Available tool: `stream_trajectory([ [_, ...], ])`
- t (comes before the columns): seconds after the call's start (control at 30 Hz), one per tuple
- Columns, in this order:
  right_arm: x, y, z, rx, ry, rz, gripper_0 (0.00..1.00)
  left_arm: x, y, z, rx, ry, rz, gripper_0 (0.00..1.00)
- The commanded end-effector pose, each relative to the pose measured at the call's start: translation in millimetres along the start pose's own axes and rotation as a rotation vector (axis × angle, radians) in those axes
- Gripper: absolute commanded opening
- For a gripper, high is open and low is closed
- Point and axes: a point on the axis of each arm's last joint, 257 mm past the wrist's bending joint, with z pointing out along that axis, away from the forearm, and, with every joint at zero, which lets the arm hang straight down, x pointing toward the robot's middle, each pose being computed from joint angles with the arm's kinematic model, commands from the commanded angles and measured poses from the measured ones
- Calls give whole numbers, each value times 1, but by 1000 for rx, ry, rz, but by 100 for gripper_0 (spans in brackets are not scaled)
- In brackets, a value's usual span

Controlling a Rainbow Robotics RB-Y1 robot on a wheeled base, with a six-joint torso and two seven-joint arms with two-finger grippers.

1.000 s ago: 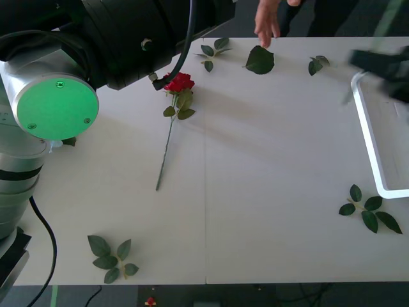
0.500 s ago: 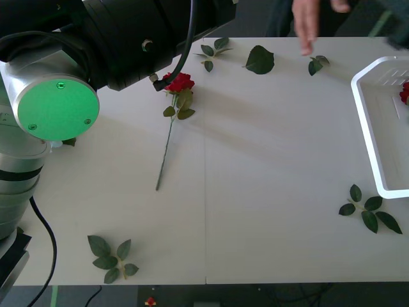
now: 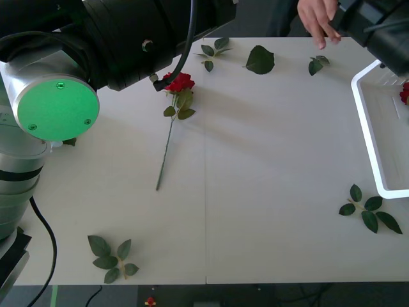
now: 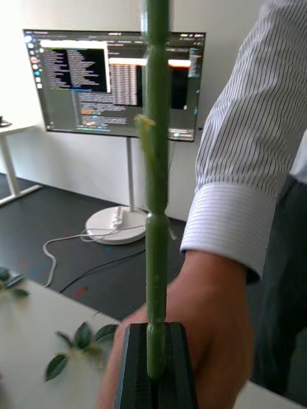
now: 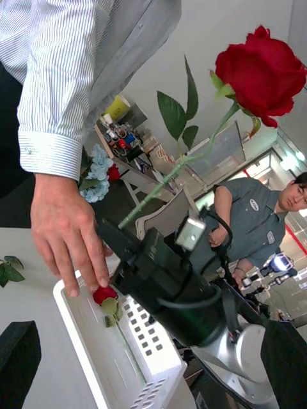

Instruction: Place the red flowers into the right box and the blue flowers into the left box. If a person shows an open palm, hand one flower to the person first, then continue sorting.

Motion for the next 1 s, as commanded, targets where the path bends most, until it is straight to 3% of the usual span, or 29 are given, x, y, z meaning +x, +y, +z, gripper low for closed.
stream_trajectory([
  [0.03,-35,-1,19,14,-73,-31,0,3,-25,-1,58,-7,-44,100],
  [0.33,-36,-1,19,13,-75,-18,1,3,-25,-1,58,-7,-44,100],
  [0.37,-37,-2,19,16,-79,-13,48,3,-25,-1,58,-7,-44,100],
  [0.4,-38,-3,19,18,-81,-10,83,3,-25,-1,58,-7,-44,100],
  [0.43,-38,-3,19,20,-83,-8,100,3,-25,-1,58,-7,-44,100],
  [1.0,-35,11,17,-41,-50,77,100,3,-25,-1,58,-7,-44,100],
])
